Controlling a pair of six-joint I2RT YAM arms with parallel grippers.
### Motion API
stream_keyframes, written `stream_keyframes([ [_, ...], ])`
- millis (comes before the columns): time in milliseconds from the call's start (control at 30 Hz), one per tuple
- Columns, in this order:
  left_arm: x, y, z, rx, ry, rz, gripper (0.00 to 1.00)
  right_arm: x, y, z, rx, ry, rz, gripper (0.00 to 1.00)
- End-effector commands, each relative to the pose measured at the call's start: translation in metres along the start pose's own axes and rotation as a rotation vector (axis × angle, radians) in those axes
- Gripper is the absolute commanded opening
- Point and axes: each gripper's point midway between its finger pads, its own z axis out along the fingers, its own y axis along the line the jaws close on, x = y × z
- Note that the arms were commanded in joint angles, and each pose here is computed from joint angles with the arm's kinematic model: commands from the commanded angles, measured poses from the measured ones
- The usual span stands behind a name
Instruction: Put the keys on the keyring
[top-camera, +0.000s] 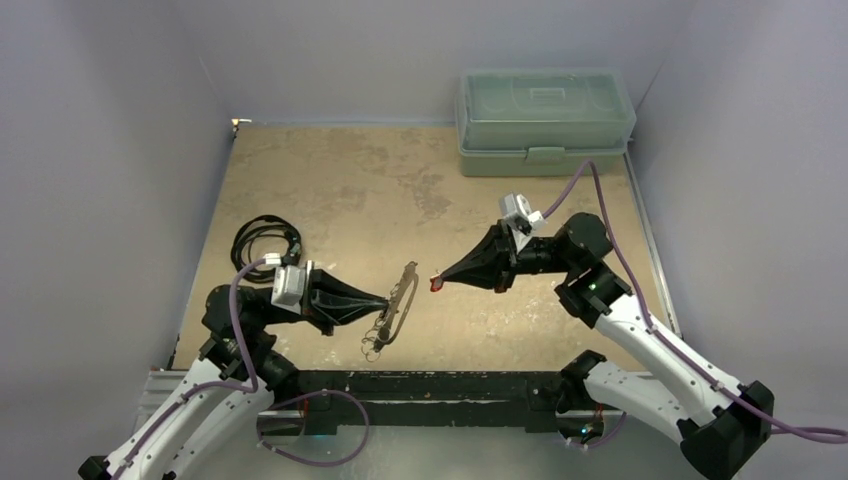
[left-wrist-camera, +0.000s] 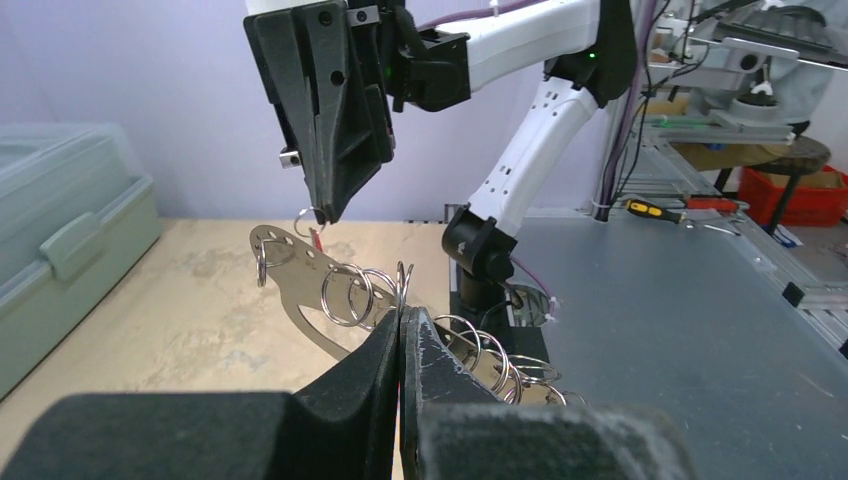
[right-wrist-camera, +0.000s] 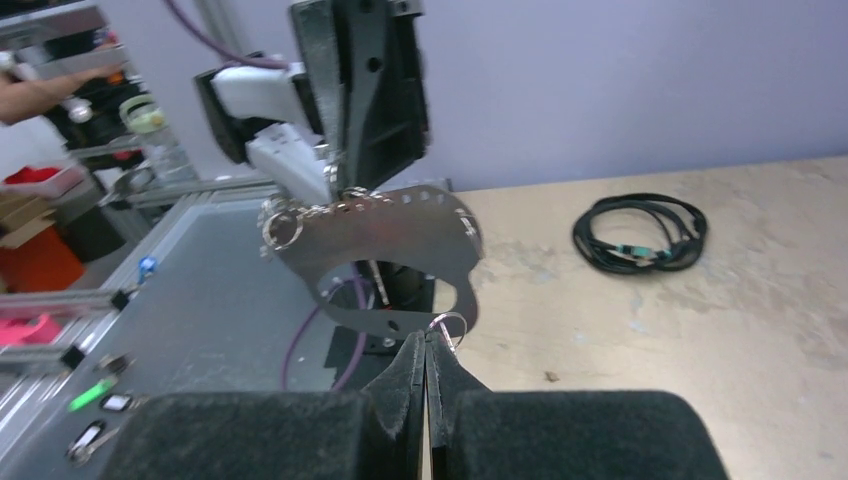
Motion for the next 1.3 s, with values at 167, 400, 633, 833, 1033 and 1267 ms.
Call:
stream_keyframes([
  [167,-0.01,-0.009,0.01,0.11,-0.021,-0.007,0.0,-0.007,0.051,-0.01,-0.214,0.013,-0.092,0.0],
  [400,-0.005,-0.007,0.011,0.11,-0.014,-0.029,0.0,-0.009,0.061,-0.003,-0.26,0.016,-0.096,0.0],
  [633,0.003,0.004,0.013,0.067,0.012,-0.048,0.0,-0.012,0.069,0.011,-0.302,0.013,-0.101,0.0],
  [833,0.011,0.018,0.012,-0.008,0.044,-0.05,0.0,-0.017,0.07,0.023,-0.306,-0.011,-0.086,0.0],
  [1033,0.015,0.025,0.011,-0.049,0.054,-0.049,0.0,-0.025,0.062,0.031,-0.271,-0.068,-0.058,0.0],
  [1267,0.018,0.031,0.009,-0.091,0.07,-0.043,0.0,-0.026,0.052,0.039,-0.248,-0.097,-0.01,0.0],
])
